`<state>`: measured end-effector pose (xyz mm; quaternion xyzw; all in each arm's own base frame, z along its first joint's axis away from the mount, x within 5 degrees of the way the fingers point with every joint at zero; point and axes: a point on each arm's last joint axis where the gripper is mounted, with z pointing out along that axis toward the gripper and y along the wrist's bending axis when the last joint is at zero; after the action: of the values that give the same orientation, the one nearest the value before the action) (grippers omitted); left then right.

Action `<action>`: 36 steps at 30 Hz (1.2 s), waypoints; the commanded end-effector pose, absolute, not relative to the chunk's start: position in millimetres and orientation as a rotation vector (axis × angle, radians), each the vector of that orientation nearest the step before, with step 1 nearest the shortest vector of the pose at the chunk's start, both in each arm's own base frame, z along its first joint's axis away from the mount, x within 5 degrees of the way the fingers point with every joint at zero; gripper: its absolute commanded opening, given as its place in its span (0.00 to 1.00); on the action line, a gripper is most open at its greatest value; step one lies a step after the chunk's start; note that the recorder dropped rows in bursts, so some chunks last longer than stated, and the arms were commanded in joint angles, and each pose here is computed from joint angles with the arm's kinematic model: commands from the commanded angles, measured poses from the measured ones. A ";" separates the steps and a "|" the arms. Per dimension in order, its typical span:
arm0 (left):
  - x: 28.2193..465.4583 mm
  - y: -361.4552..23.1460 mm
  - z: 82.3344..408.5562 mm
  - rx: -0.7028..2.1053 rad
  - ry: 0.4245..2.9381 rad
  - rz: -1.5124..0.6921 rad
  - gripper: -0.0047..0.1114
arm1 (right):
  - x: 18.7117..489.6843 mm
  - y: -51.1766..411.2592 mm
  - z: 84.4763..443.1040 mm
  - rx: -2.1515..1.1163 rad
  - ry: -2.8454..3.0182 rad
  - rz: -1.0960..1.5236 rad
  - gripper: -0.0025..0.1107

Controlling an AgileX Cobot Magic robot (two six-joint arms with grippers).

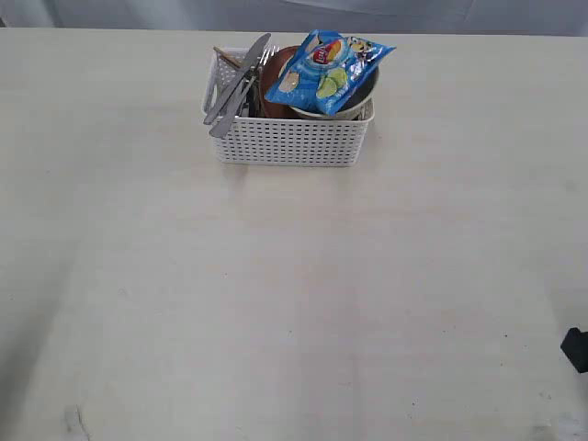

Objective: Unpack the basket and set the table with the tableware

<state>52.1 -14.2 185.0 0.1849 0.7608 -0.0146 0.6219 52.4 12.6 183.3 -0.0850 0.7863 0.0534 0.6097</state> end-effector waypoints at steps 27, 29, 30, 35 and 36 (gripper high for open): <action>223.4 -88.5 379.3 0.445 2.266 -0.501 0.47 | 52.3 12.4 182.7 -0.204 1.812 0.116 0.02; 263.5 -111.2 352.9 0.553 2.329 -0.648 0.47 | 52.3 12.4 182.7 -0.204 1.812 0.116 0.02; 282.1 -120.2 336.3 0.592 2.343 -0.702 0.47 | 52.3 12.4 182.7 -0.204 1.812 0.116 0.02; 332.2 -138.4 286.5 0.664 2.273 -0.674 0.47 | 52.3 12.4 182.7 -0.204 1.812 0.116 0.02; 337.8 -141.4 278.2 0.672 2.273 -0.656 0.47 | 52.3 12.4 182.7 -0.204 1.812 0.116 0.02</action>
<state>317.6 -132.3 299.5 0.2413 0.8798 -0.2662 0.3111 52.4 12.6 183.3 -0.0850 0.7863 0.0534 0.6097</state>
